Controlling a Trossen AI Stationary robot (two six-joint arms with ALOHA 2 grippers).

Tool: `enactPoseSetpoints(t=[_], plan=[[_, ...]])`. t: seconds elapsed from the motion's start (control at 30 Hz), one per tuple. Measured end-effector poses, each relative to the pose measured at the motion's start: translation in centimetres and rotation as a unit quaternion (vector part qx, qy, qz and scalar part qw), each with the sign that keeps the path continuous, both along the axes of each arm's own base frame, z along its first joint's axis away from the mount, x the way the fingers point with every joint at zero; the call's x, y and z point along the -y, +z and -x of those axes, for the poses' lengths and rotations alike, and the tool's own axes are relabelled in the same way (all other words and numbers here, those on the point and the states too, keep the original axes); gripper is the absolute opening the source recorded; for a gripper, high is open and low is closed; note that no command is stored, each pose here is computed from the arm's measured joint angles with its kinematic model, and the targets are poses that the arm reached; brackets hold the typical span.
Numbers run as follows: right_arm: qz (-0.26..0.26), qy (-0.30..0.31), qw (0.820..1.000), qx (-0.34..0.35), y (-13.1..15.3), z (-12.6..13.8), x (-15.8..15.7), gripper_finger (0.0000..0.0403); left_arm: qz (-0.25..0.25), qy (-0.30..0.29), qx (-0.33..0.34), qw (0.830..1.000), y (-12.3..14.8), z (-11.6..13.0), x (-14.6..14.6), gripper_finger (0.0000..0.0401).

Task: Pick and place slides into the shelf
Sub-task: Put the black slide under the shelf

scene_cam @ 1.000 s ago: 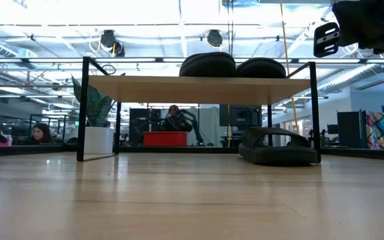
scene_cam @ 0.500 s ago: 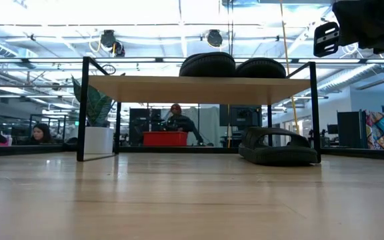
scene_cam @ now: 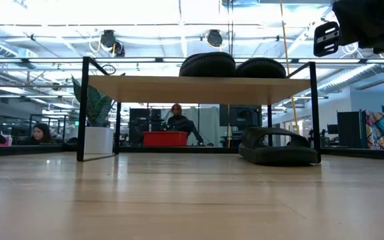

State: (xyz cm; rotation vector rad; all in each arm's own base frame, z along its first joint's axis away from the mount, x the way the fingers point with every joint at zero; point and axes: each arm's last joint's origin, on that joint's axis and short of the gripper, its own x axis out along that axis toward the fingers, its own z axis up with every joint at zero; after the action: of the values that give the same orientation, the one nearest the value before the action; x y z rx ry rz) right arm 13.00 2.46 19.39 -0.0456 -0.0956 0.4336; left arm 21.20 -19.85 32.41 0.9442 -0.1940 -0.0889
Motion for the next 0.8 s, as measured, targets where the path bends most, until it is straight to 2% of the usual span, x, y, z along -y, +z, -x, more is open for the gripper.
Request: enactPoseSetpoints(t=[0.13,0.33,0.47,0.67,0.8], plan=[[0.0,0.0,1.0,0.003,0.1,0.0,0.0,0.0,0.075,-0.007,0.01,0.997,-0.8,1.9,-2.6,0.0],[-0.004,0.0,1.0,0.001,0.1,0.0,0.0,0.0,0.077,-0.002,-0.007,0.997,-2.5,3.9,-3.2,0.0],[-0.011,0.001,1.0,-0.002,0.1,0.0,0.0,0.0,0.128,0.079,-0.027,0.988,-3.4,4.4,-3.1,0.0],[-0.011,-0.001,1.0,0.005,-0.3,0.1,0.0,0.0,0.139,0.229,-0.057,0.962,-6.4,4.5,-1.8,0.0],[-0.011,-0.002,1.0,0.004,-0.3,0.1,0.0,0.0,0.158,0.246,-0.057,0.955,-7.2,4.2,0.0,0.0]])
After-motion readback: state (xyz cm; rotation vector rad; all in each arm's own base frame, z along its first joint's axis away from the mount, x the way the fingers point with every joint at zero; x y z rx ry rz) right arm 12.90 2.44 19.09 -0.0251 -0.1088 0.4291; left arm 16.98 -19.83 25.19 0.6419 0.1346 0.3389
